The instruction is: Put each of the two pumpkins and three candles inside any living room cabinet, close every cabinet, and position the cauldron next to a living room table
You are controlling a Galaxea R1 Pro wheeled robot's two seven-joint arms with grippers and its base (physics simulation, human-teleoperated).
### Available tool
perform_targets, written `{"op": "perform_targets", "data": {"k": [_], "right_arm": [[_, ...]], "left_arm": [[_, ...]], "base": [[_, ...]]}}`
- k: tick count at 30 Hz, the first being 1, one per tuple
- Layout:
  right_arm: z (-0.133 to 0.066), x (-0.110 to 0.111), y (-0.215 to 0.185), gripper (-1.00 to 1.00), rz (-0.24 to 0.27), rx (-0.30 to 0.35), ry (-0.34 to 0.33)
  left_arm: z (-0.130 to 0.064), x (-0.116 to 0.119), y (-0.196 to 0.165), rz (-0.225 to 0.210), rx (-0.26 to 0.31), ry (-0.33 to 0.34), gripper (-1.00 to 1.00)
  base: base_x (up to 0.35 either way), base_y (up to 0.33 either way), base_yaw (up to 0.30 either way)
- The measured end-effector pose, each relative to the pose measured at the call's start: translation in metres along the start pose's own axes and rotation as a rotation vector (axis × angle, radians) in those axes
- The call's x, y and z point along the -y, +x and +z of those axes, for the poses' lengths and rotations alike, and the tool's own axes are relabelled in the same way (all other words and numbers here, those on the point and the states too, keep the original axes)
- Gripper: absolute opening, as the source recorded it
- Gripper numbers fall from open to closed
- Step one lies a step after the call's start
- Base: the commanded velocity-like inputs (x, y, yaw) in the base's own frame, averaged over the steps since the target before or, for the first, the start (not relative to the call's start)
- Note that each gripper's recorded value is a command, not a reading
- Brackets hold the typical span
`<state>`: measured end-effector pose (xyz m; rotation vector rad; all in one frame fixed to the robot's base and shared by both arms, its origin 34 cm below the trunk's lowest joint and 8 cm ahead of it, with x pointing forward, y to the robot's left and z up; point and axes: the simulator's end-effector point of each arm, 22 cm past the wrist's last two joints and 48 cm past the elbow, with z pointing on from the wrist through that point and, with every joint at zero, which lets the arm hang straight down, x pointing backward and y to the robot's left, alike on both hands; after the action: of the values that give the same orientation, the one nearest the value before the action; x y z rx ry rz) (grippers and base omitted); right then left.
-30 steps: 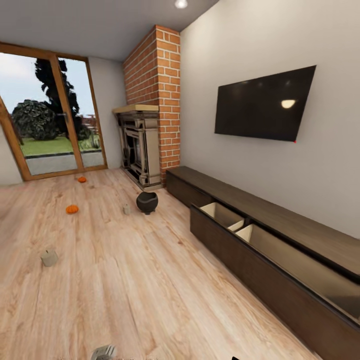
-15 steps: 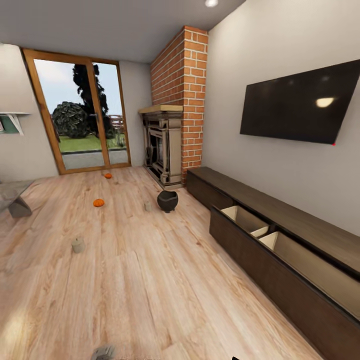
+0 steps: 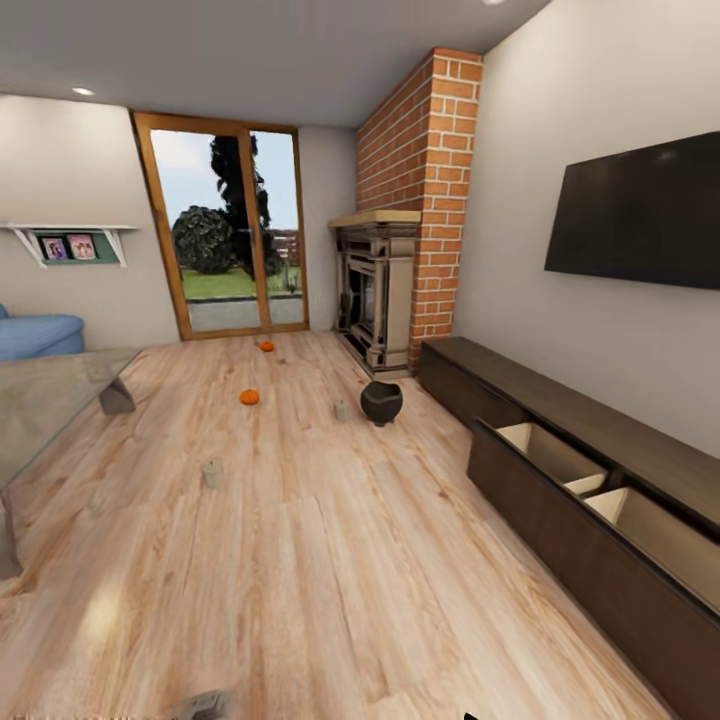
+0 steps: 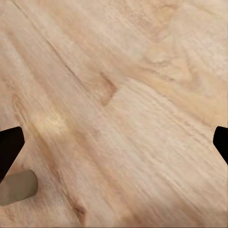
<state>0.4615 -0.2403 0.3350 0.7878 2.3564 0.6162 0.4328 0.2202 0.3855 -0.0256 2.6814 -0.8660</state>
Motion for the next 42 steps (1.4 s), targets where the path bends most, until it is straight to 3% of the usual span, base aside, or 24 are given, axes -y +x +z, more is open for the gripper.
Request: {"op": "perform_targets", "data": {"k": [19, 42], "right_arm": [[0.0007, 0.0024, 0.0032, 1.00, -0.001, -0.008, 0.004], [0.0008, -0.0007, 0.0030, 1.00, -0.005, -0.006, -0.011]], "left_arm": [[0.0016, -0.0015, 0.0028, -0.004, -0.008, -0.001, 1.00], [0.0020, -0.0019, -0.0013, 0.012, 0.013, -0.002, 1.00]], "base": [[0.104, 0.056, 0.258], [0.039, 0.000, 0.012]]}}
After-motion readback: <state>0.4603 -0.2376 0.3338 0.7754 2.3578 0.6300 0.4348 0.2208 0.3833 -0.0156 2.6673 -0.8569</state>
